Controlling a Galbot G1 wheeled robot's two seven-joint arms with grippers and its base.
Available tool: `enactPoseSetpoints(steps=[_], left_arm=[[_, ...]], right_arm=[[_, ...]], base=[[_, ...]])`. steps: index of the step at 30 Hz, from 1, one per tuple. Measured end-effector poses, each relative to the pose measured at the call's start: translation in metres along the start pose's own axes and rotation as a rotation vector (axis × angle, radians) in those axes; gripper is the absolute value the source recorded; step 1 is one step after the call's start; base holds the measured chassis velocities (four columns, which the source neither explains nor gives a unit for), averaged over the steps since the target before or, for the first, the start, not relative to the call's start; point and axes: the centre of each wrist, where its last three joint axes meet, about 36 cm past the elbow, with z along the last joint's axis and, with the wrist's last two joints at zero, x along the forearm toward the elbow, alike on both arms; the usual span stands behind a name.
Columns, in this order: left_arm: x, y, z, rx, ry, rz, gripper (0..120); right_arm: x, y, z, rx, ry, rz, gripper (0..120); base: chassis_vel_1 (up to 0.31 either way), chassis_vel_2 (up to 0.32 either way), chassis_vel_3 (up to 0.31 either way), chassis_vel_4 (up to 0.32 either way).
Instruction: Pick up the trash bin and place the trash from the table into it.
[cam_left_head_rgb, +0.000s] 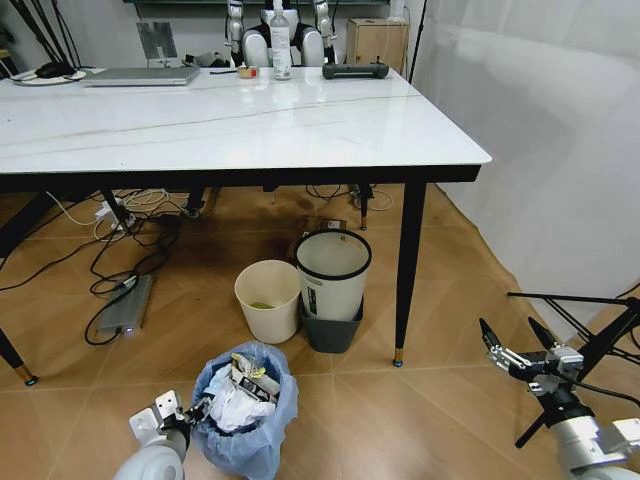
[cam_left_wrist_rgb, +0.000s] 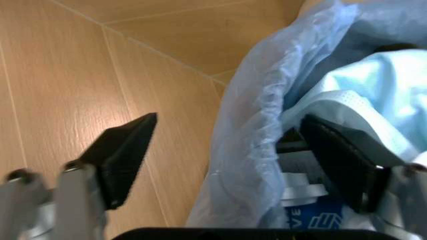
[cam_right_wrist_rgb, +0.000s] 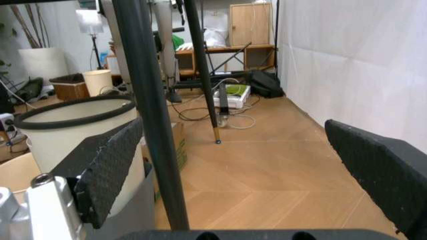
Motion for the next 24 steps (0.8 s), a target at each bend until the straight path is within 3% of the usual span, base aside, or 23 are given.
enactPoseSetpoints(steps=[7,20,24], left_arm=[[0.016,0.001,0.000,-0.016,-0.006,0.008,99],[0.063,0.007,0.021,-0.070,-0.041,-0.001,100],[0.082,0.007,0.024,-0.136,-0.131,0.036,100]], right_arm=[[0.000,0.000,0.000,0.000,0.000,0.000,100],[0.000,0.000,0.000,0.000,0.000,0.000,100],[0.000,0.000,0.000,0.000,0.000,0.000,100]], base=[[0.000,0.000,0.000,0.000],[0.000,0.000,0.000,0.000],[0.000,0.000,0.000,0.000]])
